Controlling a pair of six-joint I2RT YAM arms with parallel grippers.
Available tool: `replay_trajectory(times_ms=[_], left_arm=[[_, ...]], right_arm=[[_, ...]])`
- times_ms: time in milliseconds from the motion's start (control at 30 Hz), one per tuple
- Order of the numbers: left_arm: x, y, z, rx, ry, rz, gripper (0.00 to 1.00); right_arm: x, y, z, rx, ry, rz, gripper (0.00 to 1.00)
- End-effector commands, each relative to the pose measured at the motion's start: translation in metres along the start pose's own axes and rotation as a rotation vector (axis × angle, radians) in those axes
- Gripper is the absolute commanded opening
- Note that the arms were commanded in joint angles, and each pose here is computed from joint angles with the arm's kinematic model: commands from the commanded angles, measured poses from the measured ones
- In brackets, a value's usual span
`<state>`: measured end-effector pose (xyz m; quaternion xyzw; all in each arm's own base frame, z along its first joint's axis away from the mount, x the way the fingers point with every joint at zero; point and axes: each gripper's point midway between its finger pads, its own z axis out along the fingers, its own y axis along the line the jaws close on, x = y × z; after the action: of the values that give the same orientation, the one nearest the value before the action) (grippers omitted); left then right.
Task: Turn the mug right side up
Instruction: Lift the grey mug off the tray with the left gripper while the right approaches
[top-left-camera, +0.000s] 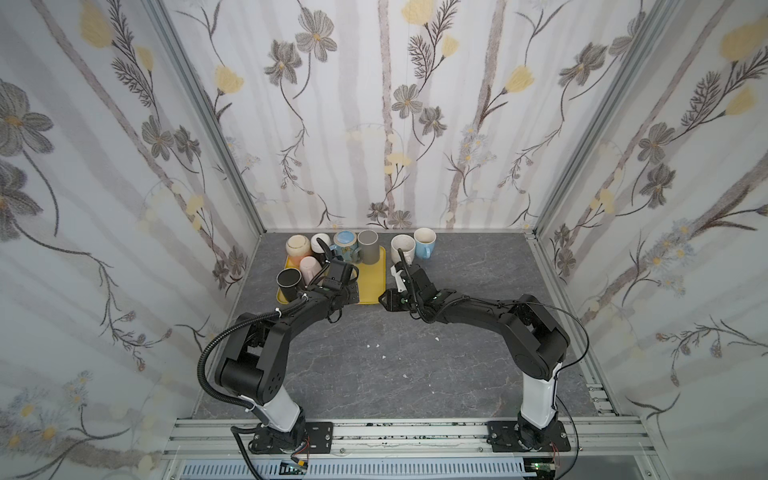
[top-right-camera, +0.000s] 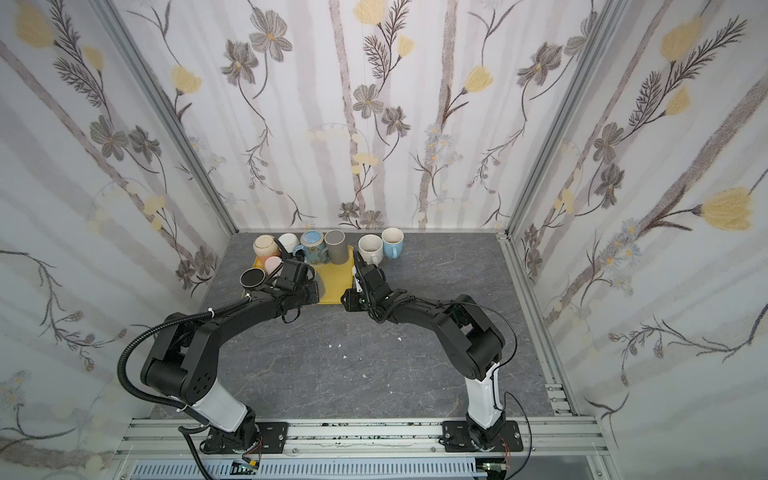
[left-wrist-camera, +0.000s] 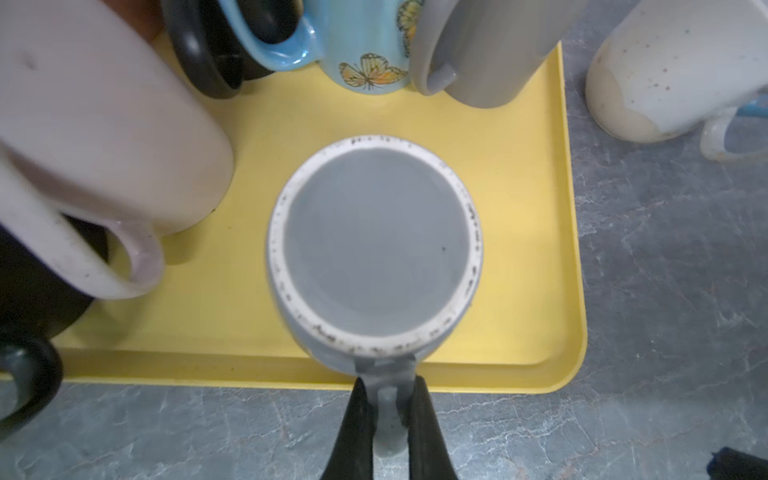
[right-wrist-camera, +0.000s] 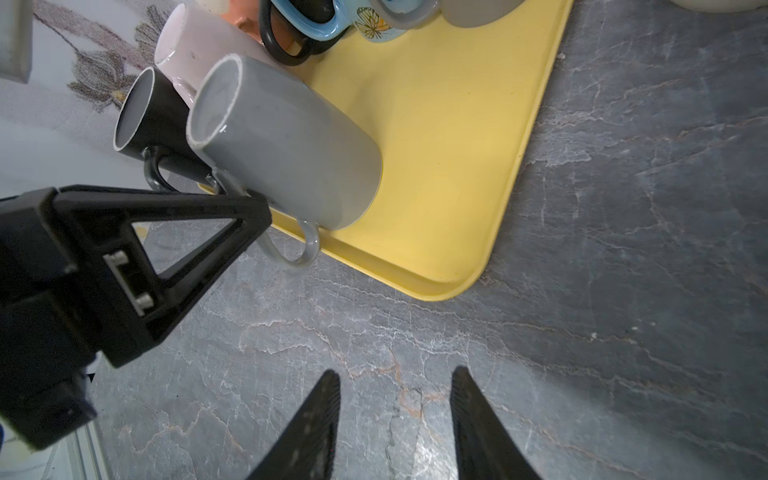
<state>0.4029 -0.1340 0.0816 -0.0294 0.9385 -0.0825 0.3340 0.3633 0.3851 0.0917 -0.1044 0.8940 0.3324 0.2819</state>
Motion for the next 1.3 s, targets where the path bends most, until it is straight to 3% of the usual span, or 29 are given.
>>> replay_trajectory(times_ms=[0, 167, 367, 533, 733, 967, 1267], left_arm=[[0.001, -0.032, 0.004, 0.142, -0.003, 0.093, 0.00], [-0.001, -0.040, 0.008, 0.165, -0.012, 0.138, 0.00], [-0.008, -0.026, 0.016, 0.060, -0.010, 0.100, 0.28], [-0.009, -0.023, 0.022, 0.034, 0.000, 0.049, 0.34], [-0.006, -0.023, 0.030, 0.026, 0.023, 0.054, 0.27], [-0.013, -0.025, 0.021, 0.020, -0.018, 0.088, 0.01], [-0.029, -0.045, -0.006, 0.134, -0.131, 0.111, 0.00]], right_arm=[[-0.010, 0.007, 0.000, -0.029, -0.041, 0.012, 0.44], [-0.013, 0.008, 0.007, -0.030, -0.032, 0.015, 0.44], [-0.014, 0.011, 0.013, -0.041, -0.024, 0.016, 0.44], [-0.014, 0.010, 0.014, -0.040, -0.025, 0.015, 0.44], [-0.012, 0.007, 0.015, -0.036, -0.015, 0.011, 0.44], [-0.011, 0.004, 0.012, -0.045, -0.022, 0.016, 0.44], [-0.017, 0.001, -0.012, -0.107, -0.101, 0.122, 0.44]])
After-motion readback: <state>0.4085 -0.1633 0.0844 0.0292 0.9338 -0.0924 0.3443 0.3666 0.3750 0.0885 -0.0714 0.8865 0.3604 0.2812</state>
